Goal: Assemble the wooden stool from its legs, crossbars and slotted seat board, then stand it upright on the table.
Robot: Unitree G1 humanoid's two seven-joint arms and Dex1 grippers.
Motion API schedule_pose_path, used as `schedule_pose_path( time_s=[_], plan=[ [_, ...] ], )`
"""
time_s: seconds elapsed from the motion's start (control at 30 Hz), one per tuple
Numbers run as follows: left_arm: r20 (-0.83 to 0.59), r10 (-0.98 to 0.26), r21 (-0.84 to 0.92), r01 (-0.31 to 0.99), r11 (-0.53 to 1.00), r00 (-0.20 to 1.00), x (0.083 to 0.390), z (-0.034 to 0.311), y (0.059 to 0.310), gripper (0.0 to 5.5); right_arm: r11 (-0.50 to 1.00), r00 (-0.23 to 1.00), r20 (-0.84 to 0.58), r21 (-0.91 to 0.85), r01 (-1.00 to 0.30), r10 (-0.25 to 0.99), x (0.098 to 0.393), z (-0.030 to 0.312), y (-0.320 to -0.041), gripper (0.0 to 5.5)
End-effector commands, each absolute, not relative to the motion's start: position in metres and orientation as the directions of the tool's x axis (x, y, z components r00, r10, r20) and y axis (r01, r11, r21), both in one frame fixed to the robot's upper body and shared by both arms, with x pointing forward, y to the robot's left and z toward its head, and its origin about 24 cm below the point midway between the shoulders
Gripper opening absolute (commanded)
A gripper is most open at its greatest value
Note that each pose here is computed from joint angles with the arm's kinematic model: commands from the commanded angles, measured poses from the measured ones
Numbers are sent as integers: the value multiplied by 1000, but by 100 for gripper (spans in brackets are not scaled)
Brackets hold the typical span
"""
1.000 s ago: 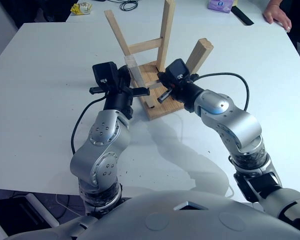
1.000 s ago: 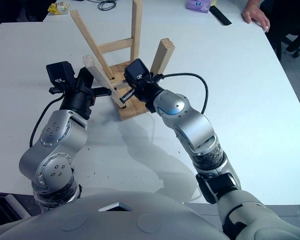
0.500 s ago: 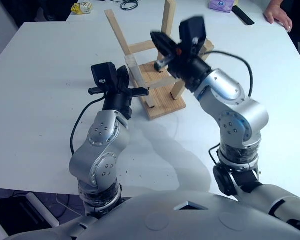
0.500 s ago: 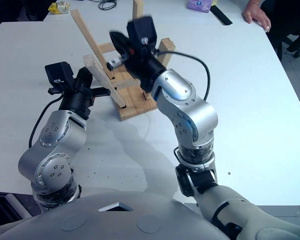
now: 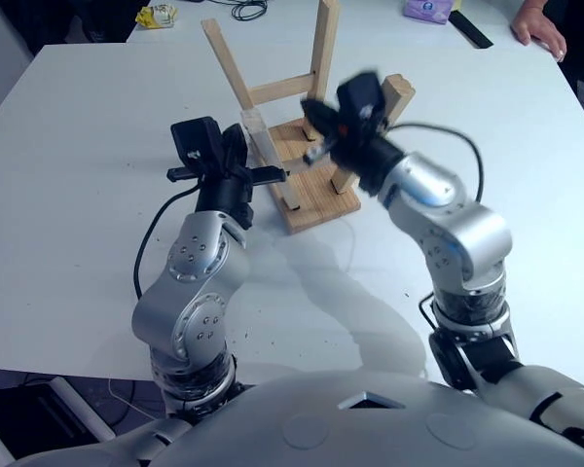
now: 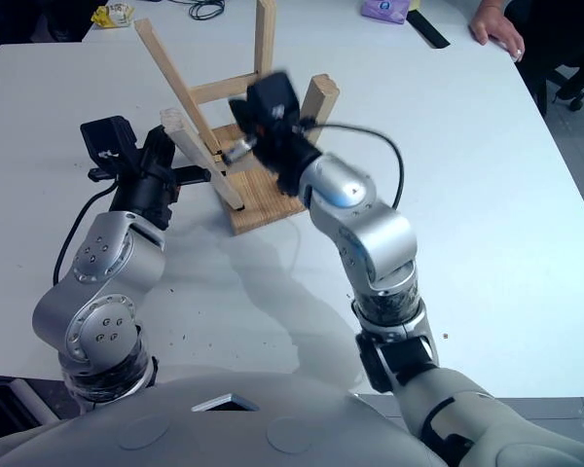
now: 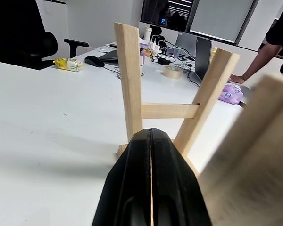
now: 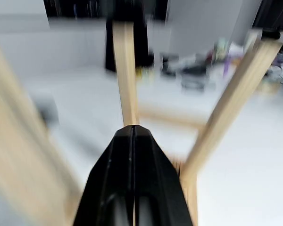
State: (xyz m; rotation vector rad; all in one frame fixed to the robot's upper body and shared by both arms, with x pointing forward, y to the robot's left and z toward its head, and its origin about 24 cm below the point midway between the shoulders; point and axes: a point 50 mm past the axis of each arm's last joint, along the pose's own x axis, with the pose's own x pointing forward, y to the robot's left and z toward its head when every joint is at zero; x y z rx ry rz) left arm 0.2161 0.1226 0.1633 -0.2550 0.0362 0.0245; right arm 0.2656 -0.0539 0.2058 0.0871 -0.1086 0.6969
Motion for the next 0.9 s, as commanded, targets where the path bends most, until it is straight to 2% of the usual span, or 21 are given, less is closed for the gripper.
schedule_pose_path(
  time_s=[0.03, 0.2, 0.27, 0.3, 0.37, 0.43, 0.5, 0.67, 0.8, 0.9],
  plan=[
    [41, 151, -364, -126, 923, 988, 217, 177, 138, 3, 754, 732, 348, 98, -650, 586, 274, 266, -80, 0],
    [181, 332, -383, -244, 891, 926, 208, 196, 175, 3, 773, 710, 446, 61, -632, 545, 276, 298, -104, 0],
    [298, 324, -353, -211, 911, 898, 208, 219, 179, 3, 861, 786, 408, -1, -508, 465, 288, 294, -120, 0],
    [353, 291, -332, -172, 928, 889, 210, 231, 175, 3, 900, 828, 366, -67, -432, 425, 295, 286, -128, 0],
    [406, 184, -295, -62, 953, 895, 214, 245, 156, 3, 920, 894, 221, -135, -368, 390, 307, 254, -136, 0],
    [378, 91, -265, 14, 964, 921, 221, 243, 134, 3, 909, 910, 103, -169, -381, 401, 311, 222, -133, 0],
    [325, 47, -271, 45, 961, 944, 227, 234, 120, 3, 900, 903, 68, -148, -411, 423, 311, 209, -125, 0],
    [420, -7, -230, 114, 967, 907, 235, 254, 109, 3, 897, 875, 205, -52, -438, 439, 305, 230, -112, 0],
    [510, 12, -213, 114, 970, 860, 241, 275, 117, 3, 911, 846, 368, -11, -411, 386, 302, 265, -113, 0],
    [649, 38, -205, 126, 971, 760, 237, 305, 122, 3, 895, 764, 547, 57, -442, 342, 294, 305, -112, 0]
  ],
)
